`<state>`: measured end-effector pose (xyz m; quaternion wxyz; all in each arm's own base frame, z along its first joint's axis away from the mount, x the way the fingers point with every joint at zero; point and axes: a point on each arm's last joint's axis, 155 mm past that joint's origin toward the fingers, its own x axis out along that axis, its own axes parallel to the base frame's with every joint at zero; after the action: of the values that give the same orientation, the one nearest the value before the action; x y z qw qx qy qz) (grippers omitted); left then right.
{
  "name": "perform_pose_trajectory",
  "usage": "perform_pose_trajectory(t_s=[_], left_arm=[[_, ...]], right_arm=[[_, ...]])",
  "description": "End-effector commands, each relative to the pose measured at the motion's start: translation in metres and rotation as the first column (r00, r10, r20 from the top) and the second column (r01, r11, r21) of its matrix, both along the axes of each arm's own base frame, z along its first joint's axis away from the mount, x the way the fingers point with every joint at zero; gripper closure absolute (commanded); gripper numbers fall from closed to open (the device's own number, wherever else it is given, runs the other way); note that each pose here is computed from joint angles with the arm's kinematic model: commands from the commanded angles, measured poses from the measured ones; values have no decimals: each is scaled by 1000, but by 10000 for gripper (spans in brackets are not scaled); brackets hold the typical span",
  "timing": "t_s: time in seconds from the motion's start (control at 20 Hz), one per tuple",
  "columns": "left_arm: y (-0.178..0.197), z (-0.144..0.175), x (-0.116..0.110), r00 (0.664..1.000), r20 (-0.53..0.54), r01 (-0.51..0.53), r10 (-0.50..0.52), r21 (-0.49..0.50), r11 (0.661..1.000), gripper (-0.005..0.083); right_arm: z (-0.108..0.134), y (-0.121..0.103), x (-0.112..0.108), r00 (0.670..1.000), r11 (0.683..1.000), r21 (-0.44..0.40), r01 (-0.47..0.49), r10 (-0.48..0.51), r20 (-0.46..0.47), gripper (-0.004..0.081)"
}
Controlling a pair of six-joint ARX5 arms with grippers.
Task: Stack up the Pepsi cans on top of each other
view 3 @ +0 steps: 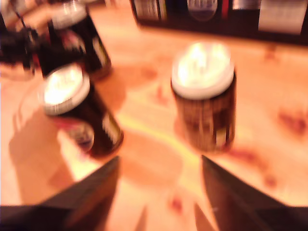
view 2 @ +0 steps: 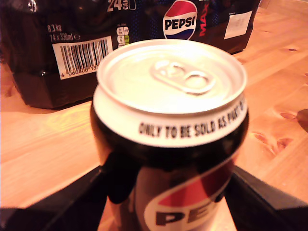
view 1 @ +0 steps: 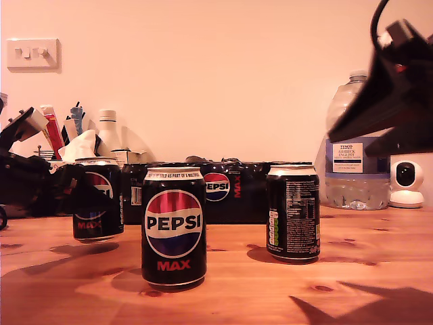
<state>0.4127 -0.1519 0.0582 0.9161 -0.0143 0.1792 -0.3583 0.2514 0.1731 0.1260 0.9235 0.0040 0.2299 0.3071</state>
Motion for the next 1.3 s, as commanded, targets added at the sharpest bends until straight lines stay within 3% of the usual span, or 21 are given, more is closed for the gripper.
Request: perform_pose_trajectory(t_s=[0.0,0.15,0.45,0.7,1.0,1.25], left_arm=[[-3,25,5,997,78,11,-10,-13,1000,356],[-3,25,5,997,78,11,-10,-13,1000,356],[-3,25,5,997,77,11,-10,-13,1000,356],[-3,25,5,997,77,11,-9,-13,1000,356],[-3,25,5,997,77,10,-9,-13,1000,356],[-3,25,5,997,77,11,-10,-14,1000,356]], right_arm=[[-11,0,2,1000,999,-40,-7,7,-1,97],[-17,1,11,999,996,-91,-14,17,31,97],[-19,18,40,994,998,-62,-14,20,104,97],[-41,16,66,992,997,-68,46,-38,120,97],[-58,8,95,982,994,-9,112,-109,157,97],[-71,12,104,978,991,46,126,-132,160,97]])
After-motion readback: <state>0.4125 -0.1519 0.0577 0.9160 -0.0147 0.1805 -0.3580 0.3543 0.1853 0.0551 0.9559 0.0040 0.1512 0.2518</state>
